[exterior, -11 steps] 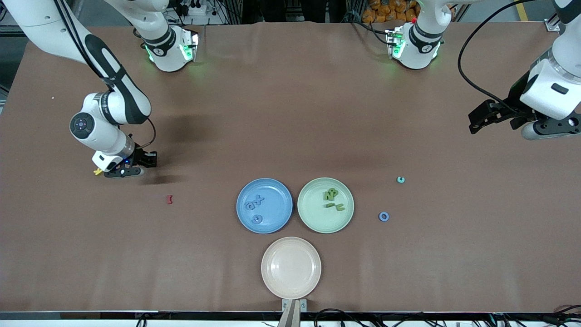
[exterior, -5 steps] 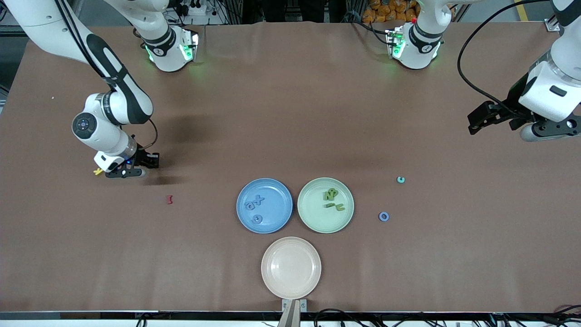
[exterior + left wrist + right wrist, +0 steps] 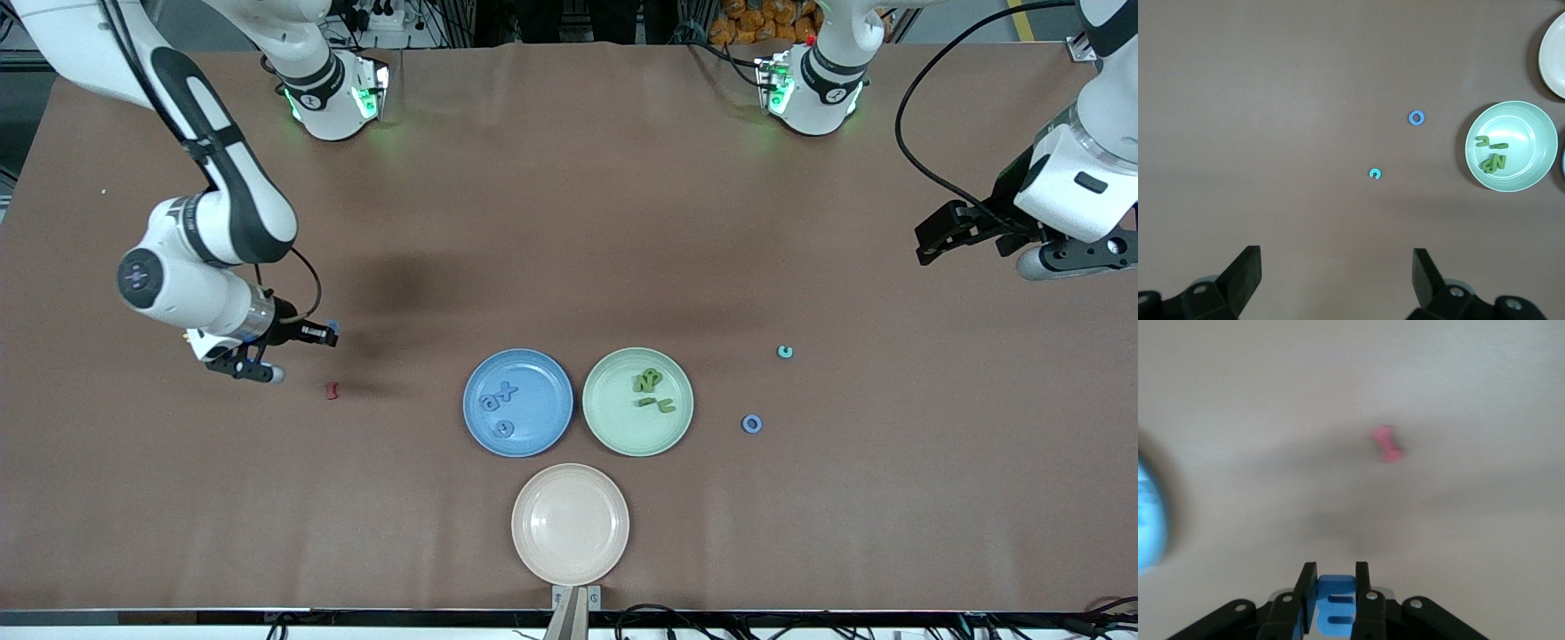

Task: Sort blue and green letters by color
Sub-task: 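Carry the blue E into the blue plate and open the right gripper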

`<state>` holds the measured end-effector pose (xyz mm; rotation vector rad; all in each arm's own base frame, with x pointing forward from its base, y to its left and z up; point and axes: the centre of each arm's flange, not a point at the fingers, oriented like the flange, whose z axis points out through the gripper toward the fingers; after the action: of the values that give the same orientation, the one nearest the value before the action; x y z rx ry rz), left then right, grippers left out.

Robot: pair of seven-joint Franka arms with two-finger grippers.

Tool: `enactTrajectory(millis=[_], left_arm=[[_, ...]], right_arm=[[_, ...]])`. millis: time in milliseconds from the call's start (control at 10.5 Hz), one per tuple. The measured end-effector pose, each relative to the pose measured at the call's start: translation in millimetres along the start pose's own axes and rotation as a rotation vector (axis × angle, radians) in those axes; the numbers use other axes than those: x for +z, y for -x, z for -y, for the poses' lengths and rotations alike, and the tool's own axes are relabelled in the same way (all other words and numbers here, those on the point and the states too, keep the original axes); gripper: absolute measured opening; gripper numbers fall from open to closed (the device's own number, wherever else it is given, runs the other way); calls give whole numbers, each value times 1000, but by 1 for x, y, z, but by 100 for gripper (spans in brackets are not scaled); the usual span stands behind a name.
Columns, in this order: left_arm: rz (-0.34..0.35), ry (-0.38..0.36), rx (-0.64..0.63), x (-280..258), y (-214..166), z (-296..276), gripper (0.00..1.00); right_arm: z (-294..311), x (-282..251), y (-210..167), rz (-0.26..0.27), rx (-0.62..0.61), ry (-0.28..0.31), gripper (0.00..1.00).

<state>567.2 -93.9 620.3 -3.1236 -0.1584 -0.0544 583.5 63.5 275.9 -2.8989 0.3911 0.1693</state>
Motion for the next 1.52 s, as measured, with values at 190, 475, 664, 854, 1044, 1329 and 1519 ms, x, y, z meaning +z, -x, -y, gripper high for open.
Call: enactTrajectory(millis=[190,475,664,854,1044,1329,1519], left_arm=[[2,0,0,1,-1,0,100],[5,-1,0,3,-1,0,100],[9,-1,0,5,-2,0,100],[10,-1,0,6,-2,0,100],[10,-1,0,6,-2,0,100],[10,-1,0,6,-2,-1,100],[10,-1,0,6,-2,-1,100]], right_arm=[[27,-28,-22,15,103,-168,27],[73,-23,-57,56,252,-361,27],[141,-39,-59,53,321,-413,27],[183,-51,-61,28,368,-462,27],[198,-46,-60,13,374,-481,27],[221,-36,-53,-16,395,-540,27],[245,-20,-42,-54,385,-560,27]])
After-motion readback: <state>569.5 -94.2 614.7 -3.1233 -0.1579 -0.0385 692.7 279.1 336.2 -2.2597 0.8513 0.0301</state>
